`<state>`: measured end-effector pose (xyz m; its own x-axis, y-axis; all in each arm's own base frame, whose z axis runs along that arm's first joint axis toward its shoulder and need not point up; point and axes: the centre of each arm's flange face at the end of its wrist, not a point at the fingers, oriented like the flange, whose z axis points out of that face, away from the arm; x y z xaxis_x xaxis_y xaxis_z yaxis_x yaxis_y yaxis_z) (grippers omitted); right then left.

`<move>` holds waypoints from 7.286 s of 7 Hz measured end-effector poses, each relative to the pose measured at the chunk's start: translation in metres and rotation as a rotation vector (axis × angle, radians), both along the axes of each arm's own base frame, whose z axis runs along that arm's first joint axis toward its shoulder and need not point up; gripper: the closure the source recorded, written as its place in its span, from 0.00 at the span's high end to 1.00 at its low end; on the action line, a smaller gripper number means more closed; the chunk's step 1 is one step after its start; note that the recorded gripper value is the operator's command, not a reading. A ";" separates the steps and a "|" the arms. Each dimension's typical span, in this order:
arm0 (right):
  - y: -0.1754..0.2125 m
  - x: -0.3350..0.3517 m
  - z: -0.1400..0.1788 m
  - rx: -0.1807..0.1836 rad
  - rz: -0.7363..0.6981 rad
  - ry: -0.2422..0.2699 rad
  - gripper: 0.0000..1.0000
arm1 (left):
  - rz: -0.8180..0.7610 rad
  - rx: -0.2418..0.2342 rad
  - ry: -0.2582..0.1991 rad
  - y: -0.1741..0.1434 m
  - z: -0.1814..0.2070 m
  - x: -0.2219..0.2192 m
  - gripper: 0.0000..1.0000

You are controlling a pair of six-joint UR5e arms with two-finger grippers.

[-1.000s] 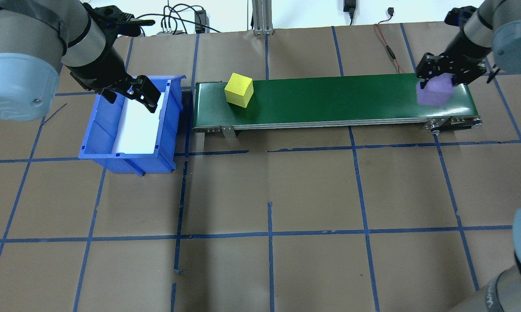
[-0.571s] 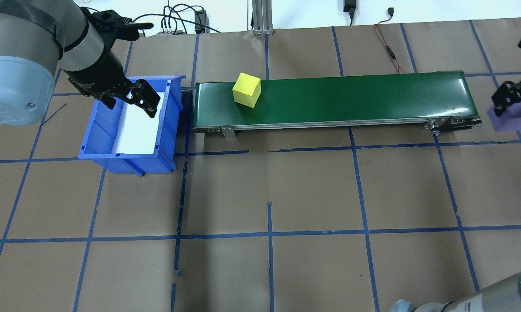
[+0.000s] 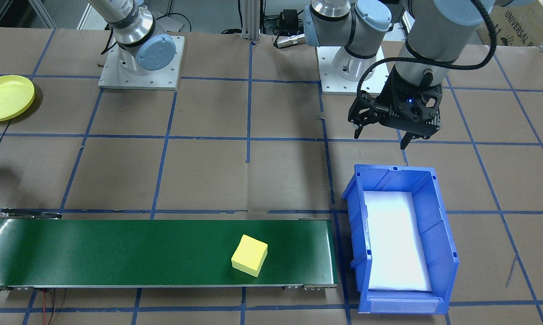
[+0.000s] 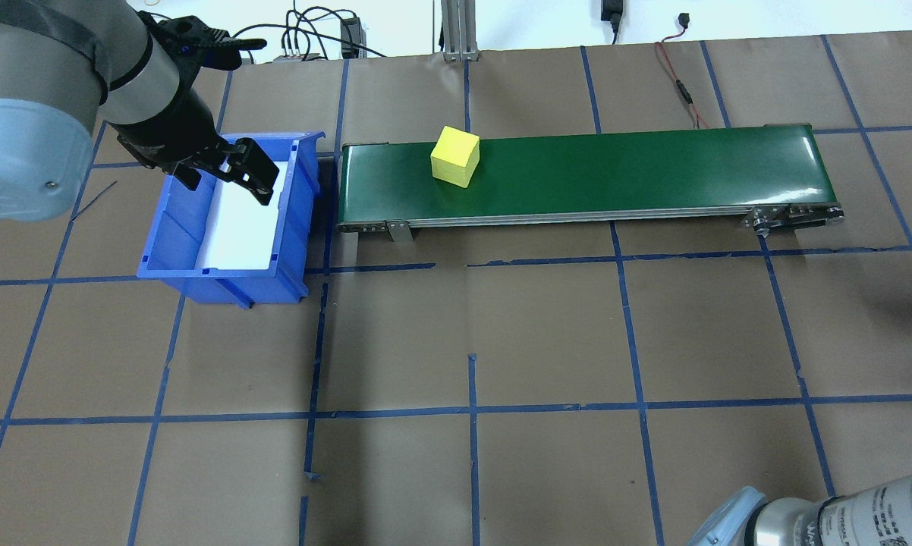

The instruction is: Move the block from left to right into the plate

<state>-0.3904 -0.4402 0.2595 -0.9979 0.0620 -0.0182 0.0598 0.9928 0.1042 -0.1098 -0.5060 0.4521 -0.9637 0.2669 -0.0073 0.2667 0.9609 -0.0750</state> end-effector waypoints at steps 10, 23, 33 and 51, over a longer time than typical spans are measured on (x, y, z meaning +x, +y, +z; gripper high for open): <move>-0.094 0.106 0.038 -0.118 -0.014 0.020 1.00 | -0.004 -0.001 0.004 0.002 0.002 -0.002 1.00; -0.182 0.431 0.061 -0.190 -0.277 -0.269 1.00 | -0.001 -0.002 0.050 0.000 0.002 0.002 1.00; -0.220 0.415 0.040 -0.240 -0.338 -0.259 1.00 | -0.008 -0.002 0.048 0.006 0.003 -0.001 1.00; 0.127 0.034 0.036 -0.050 0.019 0.110 0.40 | -0.014 0.004 0.047 0.006 0.001 -0.004 1.00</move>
